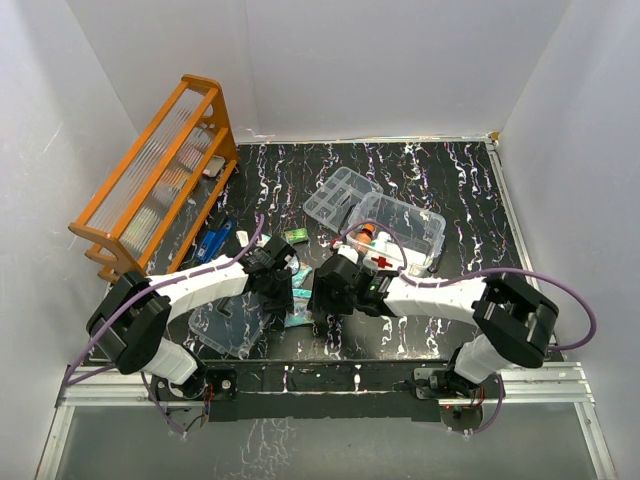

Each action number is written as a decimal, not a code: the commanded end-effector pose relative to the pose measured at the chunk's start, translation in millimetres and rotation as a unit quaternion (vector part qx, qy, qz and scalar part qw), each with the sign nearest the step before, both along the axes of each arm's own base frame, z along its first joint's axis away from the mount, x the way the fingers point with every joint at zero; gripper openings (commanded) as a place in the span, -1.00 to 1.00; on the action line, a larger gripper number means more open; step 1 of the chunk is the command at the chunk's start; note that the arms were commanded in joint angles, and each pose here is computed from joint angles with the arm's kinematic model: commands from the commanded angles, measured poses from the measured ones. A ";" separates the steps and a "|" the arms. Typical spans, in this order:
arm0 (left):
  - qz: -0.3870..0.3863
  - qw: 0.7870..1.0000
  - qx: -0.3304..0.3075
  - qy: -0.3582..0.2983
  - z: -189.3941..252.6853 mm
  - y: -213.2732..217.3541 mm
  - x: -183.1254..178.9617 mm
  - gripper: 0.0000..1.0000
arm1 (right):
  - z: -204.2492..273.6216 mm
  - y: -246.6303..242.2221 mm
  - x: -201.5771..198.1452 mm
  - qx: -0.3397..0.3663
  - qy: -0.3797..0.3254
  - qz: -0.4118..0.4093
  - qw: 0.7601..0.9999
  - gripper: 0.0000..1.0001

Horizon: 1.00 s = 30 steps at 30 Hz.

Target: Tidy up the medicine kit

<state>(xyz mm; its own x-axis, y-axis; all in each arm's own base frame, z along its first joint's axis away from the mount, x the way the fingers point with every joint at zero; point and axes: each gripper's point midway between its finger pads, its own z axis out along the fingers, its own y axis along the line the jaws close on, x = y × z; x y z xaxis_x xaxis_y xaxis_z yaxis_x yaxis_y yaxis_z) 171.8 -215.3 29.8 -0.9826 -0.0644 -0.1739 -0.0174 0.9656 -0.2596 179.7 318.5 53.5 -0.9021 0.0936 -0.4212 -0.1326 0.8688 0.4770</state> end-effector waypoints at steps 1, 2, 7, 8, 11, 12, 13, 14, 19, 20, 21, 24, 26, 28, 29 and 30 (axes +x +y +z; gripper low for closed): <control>0.002 1.000 0.006 0.014 -8.6 4.0 -8.5 -0.45 | 5.7 13.4 23.2 0.027 -0.039 -0.041 0.998 -0.02; 0.002 1.000 0.007 0.014 -9.9 5.1 -9.2 -0.46 | 3.1 15.8 23.2 0.026 -0.038 -0.035 0.998 -0.02; 0.002 1.000 0.008 0.017 -15.3 6.2 -11.4 -0.50 | -9.3 25.7 17.7 0.030 -0.022 -0.009 0.999 -0.02; 0.002 1.000 0.008 0.018 -16.2 6.6 -12.0 -0.50 | -12.8 26.1 17.3 0.027 -0.020 -0.007 0.999 -0.02; 0.001 1.000 0.008 0.022 -18.3 6.6 -13.3 -0.51 | -21.6 28.1 14.0 0.023 -0.008 0.000 1.000 -0.05; 0.000 1.000 0.007 0.021 -18.2 6.4 -13.3 -0.52 | -23.7 29.3 12.4 0.024 -0.004 0.003 1.000 -0.06; 0.000 1.000 0.007 0.022 -18.4 6.3 -13.4 -0.53 | -26.2 30.0 11.0 0.024 0.001 0.006 1.000 -0.09; 0.000 1.000 0.007 0.021 -18.6 6.6 -13.8 -0.54 | -28.2 30.5 9.8 0.025 0.005 0.007 1.000 -0.12; 0.002 1.000 0.002 0.017 -15.7 5.1 -12.3 -0.56 | -33.3 26.1 10.4 0.011 0.005 0.004 1.000 -0.52; 0.002 1.000 -0.001 0.015 -14.2 4.1 -11.6 -0.56 | -33.2 24.8 11.7 0.007 0.001 0.003 1.000 -0.61; 0.001 1.000 -0.007 0.013 -11.9 2.5 -11.3 -0.56 | -33.3 23.5 12.6 0.003 -0.002 0.004 1.000 -0.69; 0.004 1.000 -0.019 0.004 -4.4 -1.2 -8.6 -0.54 | -30.0 22.1 15.2 -0.005 -0.013 0.011 1.000 -0.89; 0.004 1.000 -0.028 -0.006 3.7 -4.1 -5.5 -0.45 | -24.9 20.2 18.0 -0.010 -0.023 0.009 1.000 -0.99; -0.008 0.999 -0.049 -0.019 16.0 -10.4 -2.7 -0.28 | -14.1 18.3 21.8 -0.013 -0.036 0.008 0.999 -1.00; -0.024 0.997 -0.067 -0.029 22.3 -17.0 -0.6 -0.19 | -6.8 16.6 24.0 -0.015 -0.045 0.006 0.999 -1.00; -0.036 0.995 -0.085 -0.047 34.3 -21.1 1.7 -0.08 | 2.3 15.5 26.8 -0.015 -0.055 0.003 0.998 -1.00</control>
<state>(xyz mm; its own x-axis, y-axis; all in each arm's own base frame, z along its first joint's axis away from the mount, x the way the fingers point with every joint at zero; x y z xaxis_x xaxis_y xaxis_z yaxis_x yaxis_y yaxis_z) 168.7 -220.8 26.3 -0.9824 -0.0711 -0.1728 -0.0146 0.9512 -0.3082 195.5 344.6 31.8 -0.8922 0.0905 -0.4425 -0.1591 0.8539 0.4954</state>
